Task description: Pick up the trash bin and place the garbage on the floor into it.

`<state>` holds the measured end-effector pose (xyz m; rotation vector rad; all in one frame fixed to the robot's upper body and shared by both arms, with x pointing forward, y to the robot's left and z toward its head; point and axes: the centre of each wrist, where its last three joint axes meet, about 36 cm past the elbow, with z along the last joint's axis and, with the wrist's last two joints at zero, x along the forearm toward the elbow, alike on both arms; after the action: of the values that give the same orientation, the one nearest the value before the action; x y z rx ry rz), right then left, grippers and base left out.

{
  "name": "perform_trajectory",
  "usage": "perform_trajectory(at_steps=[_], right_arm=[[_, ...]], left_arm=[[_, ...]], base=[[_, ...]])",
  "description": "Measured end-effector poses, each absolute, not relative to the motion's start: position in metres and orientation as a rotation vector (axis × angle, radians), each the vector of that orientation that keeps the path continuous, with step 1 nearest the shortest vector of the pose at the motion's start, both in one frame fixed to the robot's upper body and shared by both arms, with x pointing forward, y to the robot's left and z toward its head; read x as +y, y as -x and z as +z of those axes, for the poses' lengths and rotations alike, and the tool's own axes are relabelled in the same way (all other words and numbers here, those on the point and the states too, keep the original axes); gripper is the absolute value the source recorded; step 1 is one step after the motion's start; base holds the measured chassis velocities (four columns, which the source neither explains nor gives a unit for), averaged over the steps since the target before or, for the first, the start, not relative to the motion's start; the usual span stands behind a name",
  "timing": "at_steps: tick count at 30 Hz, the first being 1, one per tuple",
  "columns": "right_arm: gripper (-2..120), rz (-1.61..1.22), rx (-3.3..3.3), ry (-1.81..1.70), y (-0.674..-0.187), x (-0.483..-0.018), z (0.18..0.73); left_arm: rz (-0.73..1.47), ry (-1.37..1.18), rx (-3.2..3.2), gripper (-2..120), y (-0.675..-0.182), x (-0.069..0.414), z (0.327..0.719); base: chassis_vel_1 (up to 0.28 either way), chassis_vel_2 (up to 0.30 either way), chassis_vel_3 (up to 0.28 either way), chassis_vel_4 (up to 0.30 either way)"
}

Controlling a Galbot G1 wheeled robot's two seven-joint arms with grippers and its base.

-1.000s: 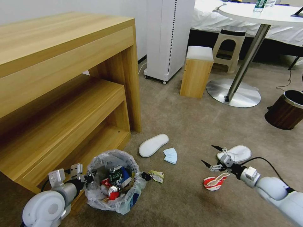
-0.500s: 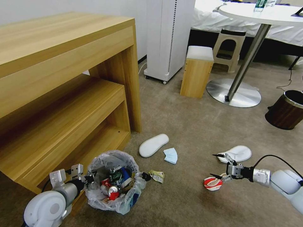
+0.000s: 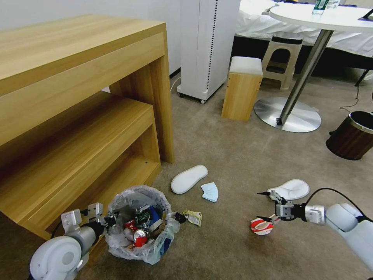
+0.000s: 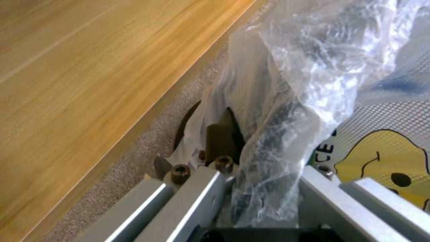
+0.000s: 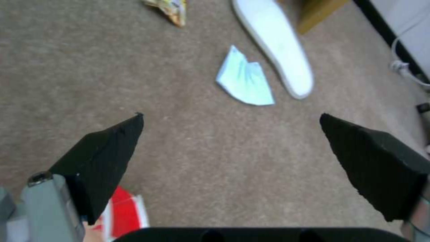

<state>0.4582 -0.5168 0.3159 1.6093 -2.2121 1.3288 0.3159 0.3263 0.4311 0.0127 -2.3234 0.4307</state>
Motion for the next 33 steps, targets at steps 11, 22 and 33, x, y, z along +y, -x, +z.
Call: perform_trajectory(at_steps=[11,22,33], right_arm=[[100,1.294,-2.096,-1.696,-0.454,-0.526,0.313],[100,1.299,-2.097,-1.677,-0.431,-0.555,0.332],[100,1.318,-2.091,-1.633,-0.419,-0.573,0.344]], left_arm=[[0.430,-0.020,-2.323,0,-0.317,0.326,0.429],[0.426,-0.035,-2.323,0,-0.323,0.332,0.426],[0.425,-0.035,-2.325,0,-0.323,0.332,0.426]], base=[[0.000,0.000,0.000,0.000],[0.000,0.000,0.000,0.000],[0.000,0.000,0.000,0.000]])
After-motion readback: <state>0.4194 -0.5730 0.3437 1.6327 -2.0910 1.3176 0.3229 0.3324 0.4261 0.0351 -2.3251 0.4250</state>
